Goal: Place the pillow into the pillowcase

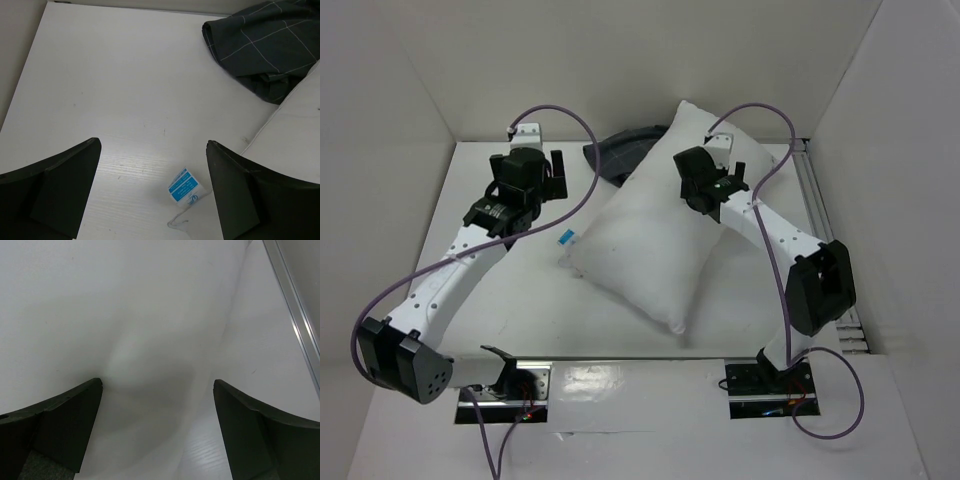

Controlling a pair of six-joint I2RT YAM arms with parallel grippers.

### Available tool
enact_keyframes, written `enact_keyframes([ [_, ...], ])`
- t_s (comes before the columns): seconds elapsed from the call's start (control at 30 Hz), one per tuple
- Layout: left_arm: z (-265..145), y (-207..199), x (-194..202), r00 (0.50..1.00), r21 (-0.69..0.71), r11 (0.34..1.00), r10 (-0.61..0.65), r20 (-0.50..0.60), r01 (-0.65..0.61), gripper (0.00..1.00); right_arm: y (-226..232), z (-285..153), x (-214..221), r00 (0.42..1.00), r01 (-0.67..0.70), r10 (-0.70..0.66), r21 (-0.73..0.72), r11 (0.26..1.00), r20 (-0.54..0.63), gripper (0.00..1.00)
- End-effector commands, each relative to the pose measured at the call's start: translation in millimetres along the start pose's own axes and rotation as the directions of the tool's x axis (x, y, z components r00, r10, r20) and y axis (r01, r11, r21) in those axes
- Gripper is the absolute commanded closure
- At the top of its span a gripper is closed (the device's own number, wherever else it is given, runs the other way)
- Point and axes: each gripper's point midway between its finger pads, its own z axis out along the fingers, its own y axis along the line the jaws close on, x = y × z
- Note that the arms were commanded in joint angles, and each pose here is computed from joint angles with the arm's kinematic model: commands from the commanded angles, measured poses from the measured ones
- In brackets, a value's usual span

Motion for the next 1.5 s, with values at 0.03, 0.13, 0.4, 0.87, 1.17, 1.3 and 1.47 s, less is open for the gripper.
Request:
enact_keyframes([
  [0.03, -1.8, 1.7, -11.2, 0.999, -0.037, 0.998, -0.044, 0.013, 0.044, 0.00, -0.2, -4.3, -2.8, 1.000, 0.003, -0.003, 0.030, 1.000, 0.004, 0.01],
  [0.13, -4.6, -3.4, -12.4, 0.998, -0.003, 0.998, -0.056, 0.012, 0.056, 0.00, 16.6, -13.9, -5.0, 0.999, 0.034, -0.035, -0.060, 0.998, -0.020, 0.01],
  [0.4, 0.2, -27.5, 1.4, 0.998, 0.122, 0.992, 0.019, -0.061, -0.011, 0.00, 83.1, -87.4, -18.1, 0.991, 0.135, -0.111, -0.445, 0.885, 0.080, 0.01],
  [0.87, 10.1, 6.0, 9.4, 0.988, 0.046, 0.997, -0.060, -0.143, 0.067, 0.00, 127.9, -101.8, 136.9, 0.917, 0.313, -0.392, -0.477, 0.822, -0.074, 0.01],
  [1.17, 17.0, -13.7, 19.7, 0.977, 0.159, 0.983, -0.057, -0.207, 0.091, 0.00, 61.5, -109.2, 63.1, 0.967, 0.251, -0.252, -0.271, 0.929, 0.029, 1.00],
  [1.3, 28.8, -24.5, 21.8, 0.966, 0.163, 0.977, -0.094, -0.240, 0.135, 0.00, -2.0, -133.5, 17.5, 0.982, 0.180, -0.166, -0.191, 0.965, 0.085, 1.00],
  [1.47, 62.3, -43.6, 22.3, 0.955, 0.180, 0.966, -0.131, -0.268, 0.183, 0.00, -61.7, -153.2, -3.3, 0.983, 0.153, -0.141, -0.102, 0.983, 0.117, 1.00],
])
